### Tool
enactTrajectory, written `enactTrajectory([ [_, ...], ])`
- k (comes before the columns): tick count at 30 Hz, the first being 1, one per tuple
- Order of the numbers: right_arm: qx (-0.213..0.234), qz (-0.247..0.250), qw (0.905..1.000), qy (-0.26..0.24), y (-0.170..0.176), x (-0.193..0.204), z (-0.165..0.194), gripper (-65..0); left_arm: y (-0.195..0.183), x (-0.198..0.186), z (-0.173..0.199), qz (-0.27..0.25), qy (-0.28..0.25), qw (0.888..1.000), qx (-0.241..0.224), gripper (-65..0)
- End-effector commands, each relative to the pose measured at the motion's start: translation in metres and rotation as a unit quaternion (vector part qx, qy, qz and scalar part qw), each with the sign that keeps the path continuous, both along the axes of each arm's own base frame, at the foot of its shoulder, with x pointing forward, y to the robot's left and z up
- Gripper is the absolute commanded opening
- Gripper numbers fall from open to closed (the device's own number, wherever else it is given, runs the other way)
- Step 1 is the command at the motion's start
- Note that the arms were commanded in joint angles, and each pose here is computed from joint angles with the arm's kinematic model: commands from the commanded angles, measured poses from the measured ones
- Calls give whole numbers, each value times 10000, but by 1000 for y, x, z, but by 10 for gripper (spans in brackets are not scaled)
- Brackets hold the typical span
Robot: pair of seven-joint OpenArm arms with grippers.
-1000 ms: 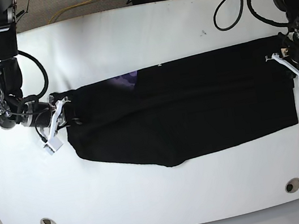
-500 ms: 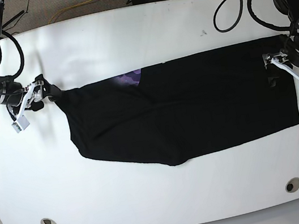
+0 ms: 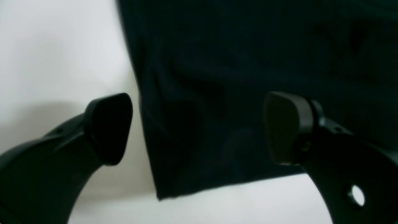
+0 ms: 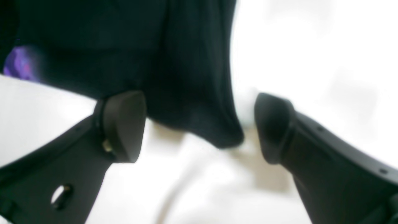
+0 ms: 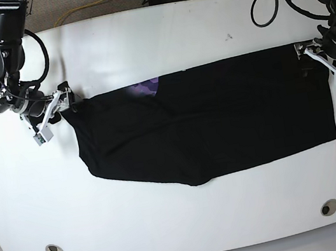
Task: Fold the T-shirt properly
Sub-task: 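Pull the held shirt edge with both grippers away from the hem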
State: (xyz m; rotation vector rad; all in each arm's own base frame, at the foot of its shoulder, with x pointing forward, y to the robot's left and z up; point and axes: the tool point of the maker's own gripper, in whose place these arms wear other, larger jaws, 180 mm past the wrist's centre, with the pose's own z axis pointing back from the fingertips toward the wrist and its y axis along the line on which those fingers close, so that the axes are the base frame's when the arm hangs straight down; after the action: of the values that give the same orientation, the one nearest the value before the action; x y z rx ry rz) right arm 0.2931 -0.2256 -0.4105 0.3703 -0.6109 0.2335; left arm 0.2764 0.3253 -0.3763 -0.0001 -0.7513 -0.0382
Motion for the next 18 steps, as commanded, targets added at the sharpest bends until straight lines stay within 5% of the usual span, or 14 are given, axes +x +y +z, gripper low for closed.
enactTrajectory([
  [1,-42,20,9997,-234,2,11,8,-160,10,3,5,58,-68,9999,59,-36],
  [6,-143,18,9996,-258,5,12,4,-355,14,-4,-11,178,151,9997,-23,-164],
  [11,-143,37,9994,-298,6,11,6,-623,15,-3,-25,270,208,9993,-141,-408],
  [15,-259,120,9990,-333,6,5,10,-650,5,-8,-30,125,311,9993,-161,-567],
  [18,-507,159,9981,-316,-5,-7,16,-650,-6,-22,-30,-262,463,9986,-50,-587],
])
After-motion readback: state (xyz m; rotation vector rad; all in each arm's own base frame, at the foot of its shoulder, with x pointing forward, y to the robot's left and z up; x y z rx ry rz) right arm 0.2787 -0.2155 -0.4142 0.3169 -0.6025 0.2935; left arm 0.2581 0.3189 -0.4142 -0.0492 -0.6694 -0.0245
